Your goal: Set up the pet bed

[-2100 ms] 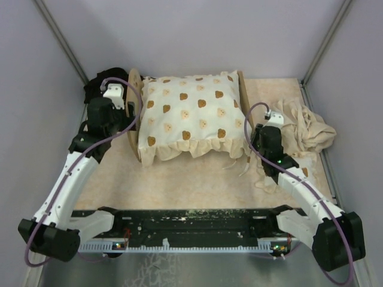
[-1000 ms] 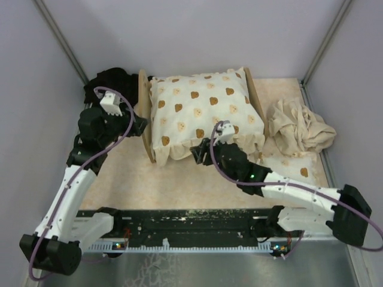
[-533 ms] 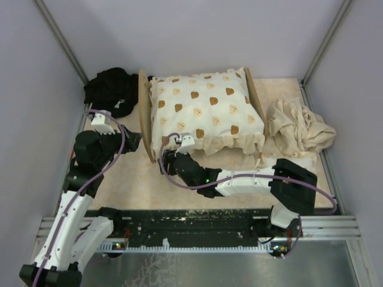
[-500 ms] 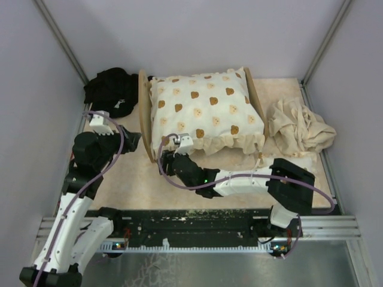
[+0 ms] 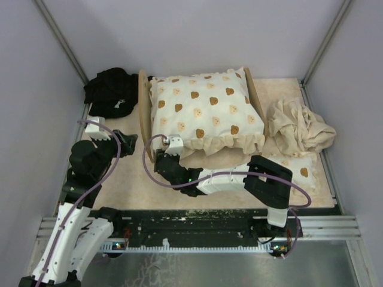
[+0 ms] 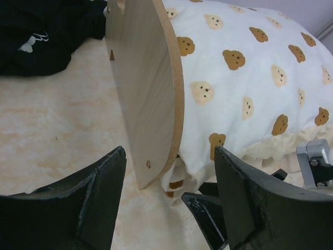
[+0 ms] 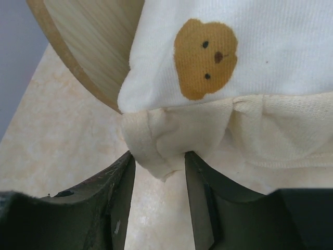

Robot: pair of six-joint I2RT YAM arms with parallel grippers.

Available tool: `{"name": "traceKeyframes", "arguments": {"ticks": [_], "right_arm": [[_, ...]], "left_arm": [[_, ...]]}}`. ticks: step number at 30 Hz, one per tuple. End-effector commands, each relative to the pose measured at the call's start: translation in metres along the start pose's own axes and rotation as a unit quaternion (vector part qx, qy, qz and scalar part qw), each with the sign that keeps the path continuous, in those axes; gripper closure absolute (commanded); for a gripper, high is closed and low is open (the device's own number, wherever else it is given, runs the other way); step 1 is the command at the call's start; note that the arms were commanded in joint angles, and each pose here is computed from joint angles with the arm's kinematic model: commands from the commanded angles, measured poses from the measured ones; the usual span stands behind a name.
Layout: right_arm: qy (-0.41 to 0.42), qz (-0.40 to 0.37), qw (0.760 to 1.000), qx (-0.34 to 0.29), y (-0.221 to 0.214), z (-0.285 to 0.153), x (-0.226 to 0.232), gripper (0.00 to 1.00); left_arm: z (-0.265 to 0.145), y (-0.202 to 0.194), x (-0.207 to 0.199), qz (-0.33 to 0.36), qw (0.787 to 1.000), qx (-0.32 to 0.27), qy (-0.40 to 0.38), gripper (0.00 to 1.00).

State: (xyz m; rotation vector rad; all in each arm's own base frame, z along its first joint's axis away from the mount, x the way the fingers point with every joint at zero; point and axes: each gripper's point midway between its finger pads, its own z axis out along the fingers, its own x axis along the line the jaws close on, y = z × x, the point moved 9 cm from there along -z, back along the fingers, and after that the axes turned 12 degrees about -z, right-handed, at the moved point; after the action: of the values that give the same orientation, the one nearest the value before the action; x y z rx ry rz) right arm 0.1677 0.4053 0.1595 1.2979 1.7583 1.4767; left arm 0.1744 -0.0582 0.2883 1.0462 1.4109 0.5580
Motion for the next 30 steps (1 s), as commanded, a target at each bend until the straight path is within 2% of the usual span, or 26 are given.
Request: {"name": "traceKeyframes", "arguments": {"ticks": [1, 7, 15, 22, 30], "right_arm": [[-0.04, -0.01, 0.998, -0.036, 0.021, 0.002, 0.004, 0.65], [-0.059, -0.043, 0.995, -0.062, 0.039, -0.004, -0.005, 1.0], [-0.016, -0.079, 0.991, -0.104, 0.084, -0.022, -0.005, 1.0], [0.019, -0.078, 0.989, -0.126, 0.124, -0.03, -0.023, 1.0], [0.025, -0.069, 0.986, -0.147, 0.155, -0.026, -0.053, 1.0]], "left_arm": [[-0.003, -0.001, 0.0, 0.006, 1.0, -0.003, 0.0, 0.27], [-0.002, -0.003, -0.001, 0.009, 1.0, 0.006, -0.009, 0.29], [-0.001, -0.015, 0.001, 0.054, 0.997, 0.044, -0.045, 0.32], [0.002, -0.03, -0.006, 0.072, 0.985, 0.099, -0.121, 0.44], [0.011, -0.026, -0.013, 0.109, 0.972, 0.125, -0.166, 0.48]]}}
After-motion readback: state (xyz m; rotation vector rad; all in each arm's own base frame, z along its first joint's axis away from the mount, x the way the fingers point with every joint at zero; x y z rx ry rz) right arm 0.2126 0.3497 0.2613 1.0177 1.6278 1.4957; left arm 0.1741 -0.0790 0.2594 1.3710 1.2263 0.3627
